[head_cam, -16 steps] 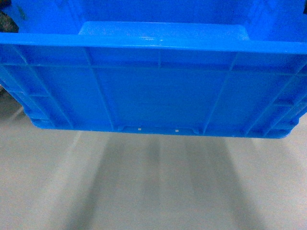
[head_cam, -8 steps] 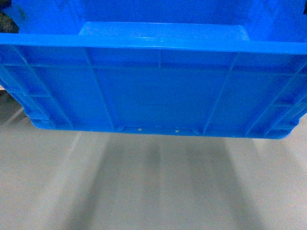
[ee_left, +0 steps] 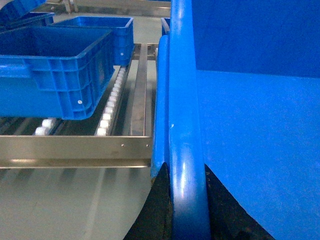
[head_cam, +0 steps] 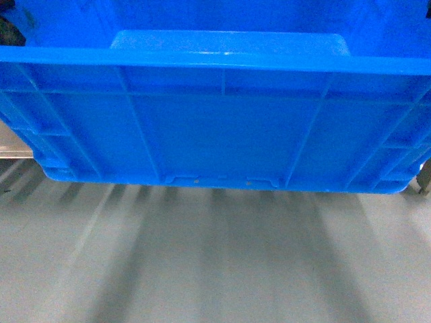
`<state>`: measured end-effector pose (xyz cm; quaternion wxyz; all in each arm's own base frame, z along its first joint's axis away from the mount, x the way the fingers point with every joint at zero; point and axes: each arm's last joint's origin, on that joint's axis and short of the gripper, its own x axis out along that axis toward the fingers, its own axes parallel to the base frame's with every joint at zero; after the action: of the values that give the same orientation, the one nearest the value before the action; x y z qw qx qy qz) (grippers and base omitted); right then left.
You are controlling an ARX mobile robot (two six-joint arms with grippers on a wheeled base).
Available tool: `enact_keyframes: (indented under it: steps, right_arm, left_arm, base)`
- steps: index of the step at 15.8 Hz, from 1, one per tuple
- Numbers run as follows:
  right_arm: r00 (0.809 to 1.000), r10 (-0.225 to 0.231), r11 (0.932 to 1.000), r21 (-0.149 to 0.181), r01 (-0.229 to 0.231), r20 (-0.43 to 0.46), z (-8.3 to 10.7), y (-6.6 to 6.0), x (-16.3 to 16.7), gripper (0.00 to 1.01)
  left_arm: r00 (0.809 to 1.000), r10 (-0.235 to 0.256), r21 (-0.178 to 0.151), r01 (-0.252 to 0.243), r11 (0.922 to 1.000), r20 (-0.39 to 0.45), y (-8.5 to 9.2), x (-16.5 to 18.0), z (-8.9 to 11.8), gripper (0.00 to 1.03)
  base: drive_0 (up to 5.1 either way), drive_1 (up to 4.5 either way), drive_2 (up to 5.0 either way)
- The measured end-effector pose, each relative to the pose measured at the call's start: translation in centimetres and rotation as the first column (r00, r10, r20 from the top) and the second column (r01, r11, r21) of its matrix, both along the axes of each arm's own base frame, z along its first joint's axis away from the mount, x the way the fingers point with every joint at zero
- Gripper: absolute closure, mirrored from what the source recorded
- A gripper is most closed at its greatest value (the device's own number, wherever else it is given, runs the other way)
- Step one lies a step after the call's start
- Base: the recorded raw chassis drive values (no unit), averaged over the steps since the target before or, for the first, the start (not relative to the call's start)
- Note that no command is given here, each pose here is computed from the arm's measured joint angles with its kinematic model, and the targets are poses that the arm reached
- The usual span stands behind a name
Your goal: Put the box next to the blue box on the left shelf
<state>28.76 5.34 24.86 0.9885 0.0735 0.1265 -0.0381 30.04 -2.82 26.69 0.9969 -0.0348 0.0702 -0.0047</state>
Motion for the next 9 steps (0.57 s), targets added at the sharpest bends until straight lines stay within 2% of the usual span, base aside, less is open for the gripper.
enact_keyframes:
  steps: [9]
  right_arm:
    - [1.000, 0.000, 1.0000, 0.000, 0.000, -0.004, -0.04, -0.01, -0.01, 0.93]
  left_arm:
    - [1.000, -0.001, 0.000, 0.001, 1.0000, -0.002, 0.00, 0.00, -0.02, 0.94]
  base:
    - [0.1, 4.28, -4.2]
